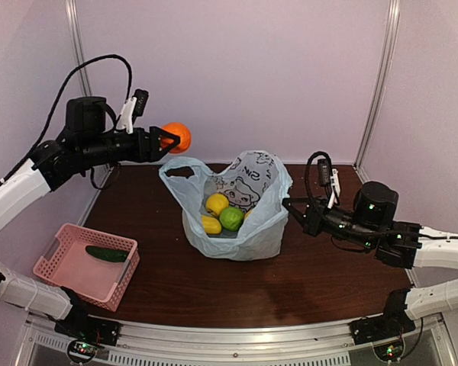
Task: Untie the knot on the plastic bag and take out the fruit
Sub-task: Place the fake fruit in the bin.
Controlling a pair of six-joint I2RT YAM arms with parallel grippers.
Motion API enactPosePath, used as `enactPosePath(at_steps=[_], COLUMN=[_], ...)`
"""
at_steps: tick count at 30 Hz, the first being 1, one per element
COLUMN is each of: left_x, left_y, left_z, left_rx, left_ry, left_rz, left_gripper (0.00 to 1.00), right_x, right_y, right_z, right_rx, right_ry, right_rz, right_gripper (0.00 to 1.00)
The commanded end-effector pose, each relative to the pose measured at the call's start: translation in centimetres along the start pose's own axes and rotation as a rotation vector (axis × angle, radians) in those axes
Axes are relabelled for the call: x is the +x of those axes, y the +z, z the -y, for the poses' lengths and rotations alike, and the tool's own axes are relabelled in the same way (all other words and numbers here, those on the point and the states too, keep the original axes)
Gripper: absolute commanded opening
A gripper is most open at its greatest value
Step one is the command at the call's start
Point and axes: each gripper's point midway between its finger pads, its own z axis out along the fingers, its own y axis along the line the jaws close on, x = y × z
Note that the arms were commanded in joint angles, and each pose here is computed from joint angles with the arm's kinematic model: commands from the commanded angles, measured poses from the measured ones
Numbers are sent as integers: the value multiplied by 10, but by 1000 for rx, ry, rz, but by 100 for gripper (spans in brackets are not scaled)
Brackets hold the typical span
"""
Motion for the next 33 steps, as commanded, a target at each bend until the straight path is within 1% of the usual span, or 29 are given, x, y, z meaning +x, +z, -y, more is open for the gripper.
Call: enactPosePath(at_steps=[1,4,6,10,13,16,19,21,26,29,33], left_x=[-6,9,32,93,128,163,179,185,200,210,235], left_y=[-41,-61,-69,-85,-100,-122,-138,-146,-152,-152,-164], left_z=[-34,-68,-94,-146,-171,-196,-203,-204,-204,-201,-200], left_rx=[-124,-238,-310,-475,-566,-705,-761,-784,-803,-799,-853], left_ry=[2,-36,-82,-199,-294,-386,-429,-443,-466,-504,-593], left_rz=[30,9,-19,-77,-58,-11,61,85,51,16,-35], left_gripper=[62,62,62,62,62,62,62,63,63,63,73], right_x=[3,3,2,4,5,5,5,4,7,8,9], right_y=[-2,0,0,3,4,2,1,0,3,4,4], right_z=[8,7,7,7,8,8,10,11,11,11,13], right_rx=[31,26,25,24,23,26,39,44,43,40,42], right_ry=[3,2,1,1,5,4,-7,-10,-5,-4,2], right_rz=[2,0,3,0,-2,-3,-7,-6,-11,-14,-11], right_gripper=[0,0,0,0,0,0,0,0,0,0,0])
